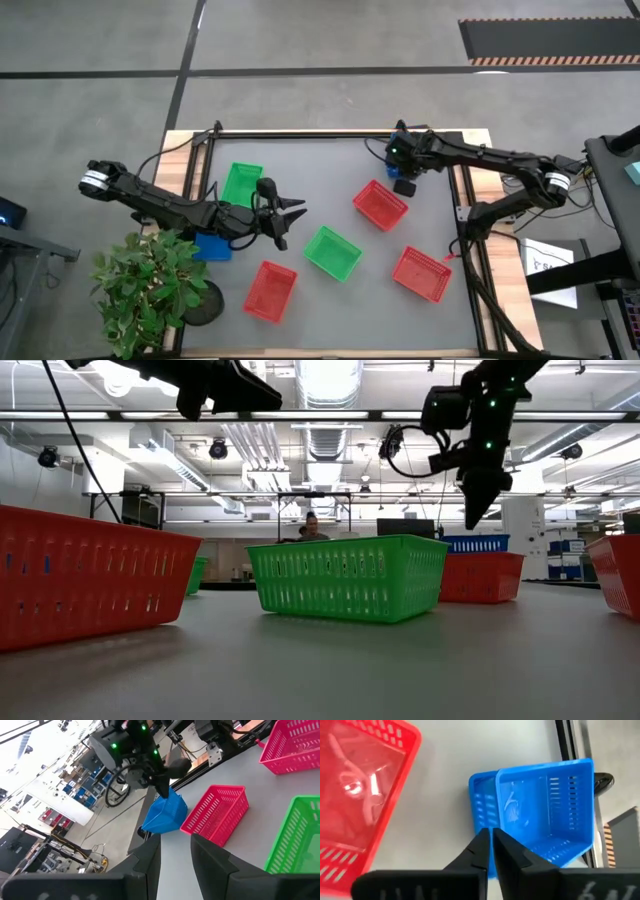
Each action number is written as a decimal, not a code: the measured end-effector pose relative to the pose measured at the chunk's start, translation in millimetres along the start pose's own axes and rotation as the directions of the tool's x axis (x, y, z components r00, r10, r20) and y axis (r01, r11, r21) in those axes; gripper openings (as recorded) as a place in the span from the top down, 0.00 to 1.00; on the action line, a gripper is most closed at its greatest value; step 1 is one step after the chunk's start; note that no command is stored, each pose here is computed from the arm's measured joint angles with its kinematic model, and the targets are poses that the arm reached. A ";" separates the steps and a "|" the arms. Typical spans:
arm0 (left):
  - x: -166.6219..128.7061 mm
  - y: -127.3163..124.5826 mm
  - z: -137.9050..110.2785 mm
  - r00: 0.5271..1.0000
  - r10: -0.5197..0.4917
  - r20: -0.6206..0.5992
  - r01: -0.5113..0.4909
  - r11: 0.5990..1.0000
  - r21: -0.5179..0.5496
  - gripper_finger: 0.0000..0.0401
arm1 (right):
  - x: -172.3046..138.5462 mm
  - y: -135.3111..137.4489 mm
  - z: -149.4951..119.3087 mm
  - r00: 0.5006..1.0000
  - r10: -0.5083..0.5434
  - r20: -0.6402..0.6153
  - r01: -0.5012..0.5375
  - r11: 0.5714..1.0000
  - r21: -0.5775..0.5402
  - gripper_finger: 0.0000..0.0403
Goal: Stack baskets by color
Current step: Stack the top left blue basket on the top right blue basket, then stack the bottom right red basket on the top right red basket
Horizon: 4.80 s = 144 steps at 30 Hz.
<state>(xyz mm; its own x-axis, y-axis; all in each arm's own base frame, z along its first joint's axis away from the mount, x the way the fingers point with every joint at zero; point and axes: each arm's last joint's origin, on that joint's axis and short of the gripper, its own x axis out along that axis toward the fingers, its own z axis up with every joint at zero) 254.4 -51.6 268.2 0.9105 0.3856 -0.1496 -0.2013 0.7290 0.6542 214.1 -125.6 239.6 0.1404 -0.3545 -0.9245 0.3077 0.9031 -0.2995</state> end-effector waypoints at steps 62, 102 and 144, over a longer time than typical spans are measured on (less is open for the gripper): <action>44.8 -38.6 -7.0 1.000 0.008 -0.021 -0.014 0.955 -0.297 0.77 | -52.7 196.1 -71.6 0.371 0.508 0.777 -0.334 0.854 -0.399 0.98; 42.7 -38.5 -2.7 1.000 0.015 0.014 -0.010 0.947 -0.322 0.77 | -130.1 285.4 -98.7 0.889 0.414 -0.196 -0.325 0.872 0.365 0.65; 42.6 -36.9 -0.8 0.999 0.031 0.030 -0.020 0.950 -0.313 0.77 | -57.9 306.4 -46.5 0.927 0.200 -0.318 -0.166 0.977 0.131 0.97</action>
<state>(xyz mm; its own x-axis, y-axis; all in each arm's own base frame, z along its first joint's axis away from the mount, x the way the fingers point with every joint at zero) 300.4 -61.6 237.1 0.9141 0.3911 -0.1070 -0.3226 0.8613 0.3925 256.5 182.9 190.4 -0.1073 -0.0708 -0.9917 0.4008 0.9098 -0.1083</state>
